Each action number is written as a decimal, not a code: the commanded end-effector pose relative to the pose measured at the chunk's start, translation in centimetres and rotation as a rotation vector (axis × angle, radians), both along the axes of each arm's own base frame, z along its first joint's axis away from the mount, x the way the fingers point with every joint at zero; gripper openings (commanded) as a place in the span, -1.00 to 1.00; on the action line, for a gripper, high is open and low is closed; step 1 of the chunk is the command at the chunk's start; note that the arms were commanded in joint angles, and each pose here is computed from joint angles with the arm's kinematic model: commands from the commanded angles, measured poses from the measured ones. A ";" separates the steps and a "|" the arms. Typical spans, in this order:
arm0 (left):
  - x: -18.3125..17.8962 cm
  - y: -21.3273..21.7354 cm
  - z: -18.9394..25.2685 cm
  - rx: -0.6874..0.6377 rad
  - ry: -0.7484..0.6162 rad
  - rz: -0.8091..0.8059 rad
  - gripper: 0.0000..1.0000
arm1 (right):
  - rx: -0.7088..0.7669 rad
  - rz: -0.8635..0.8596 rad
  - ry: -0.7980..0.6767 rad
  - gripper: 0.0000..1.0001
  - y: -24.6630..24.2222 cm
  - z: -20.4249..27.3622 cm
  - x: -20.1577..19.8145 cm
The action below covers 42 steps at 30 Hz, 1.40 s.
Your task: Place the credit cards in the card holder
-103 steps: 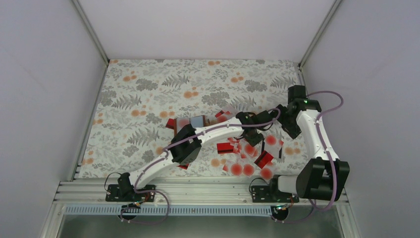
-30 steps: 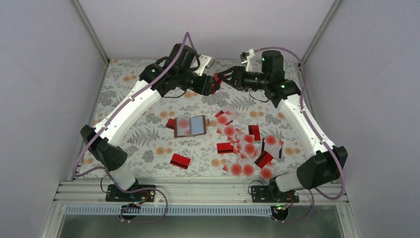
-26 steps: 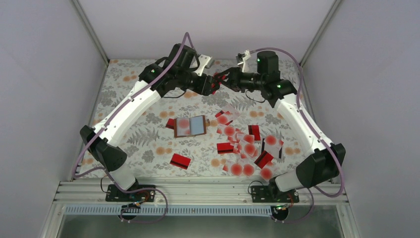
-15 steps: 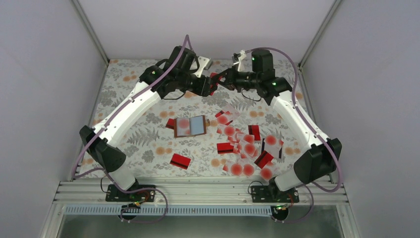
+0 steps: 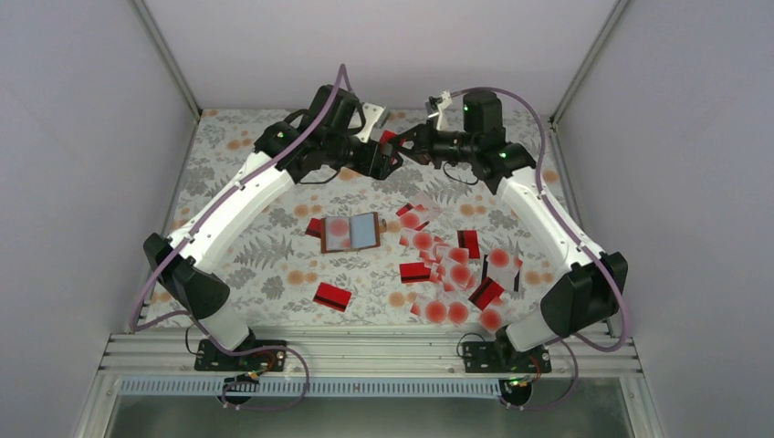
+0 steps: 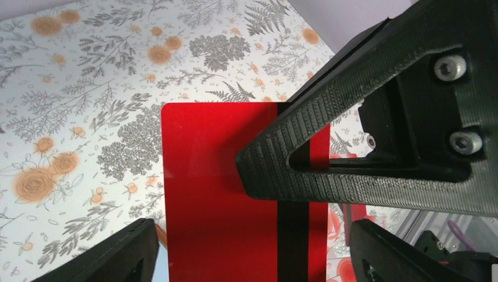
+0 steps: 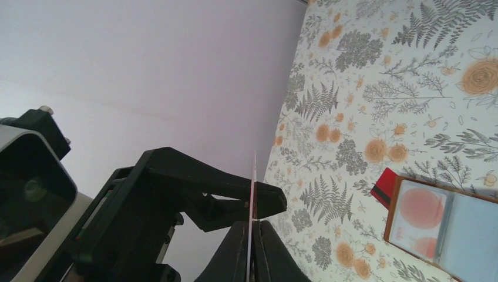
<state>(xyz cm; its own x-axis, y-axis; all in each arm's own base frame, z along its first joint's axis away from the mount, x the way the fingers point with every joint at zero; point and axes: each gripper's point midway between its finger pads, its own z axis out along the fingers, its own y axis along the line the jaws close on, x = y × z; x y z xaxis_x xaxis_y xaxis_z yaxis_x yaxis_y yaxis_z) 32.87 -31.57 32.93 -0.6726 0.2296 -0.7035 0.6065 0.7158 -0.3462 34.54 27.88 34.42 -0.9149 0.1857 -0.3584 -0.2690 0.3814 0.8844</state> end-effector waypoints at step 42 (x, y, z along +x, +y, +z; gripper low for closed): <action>-3.0 5.4 2.6 -0.604 0.139 -0.365 -0.17 | 0.237 0.613 -0.247 -0.93 3.5 3.6 -3.2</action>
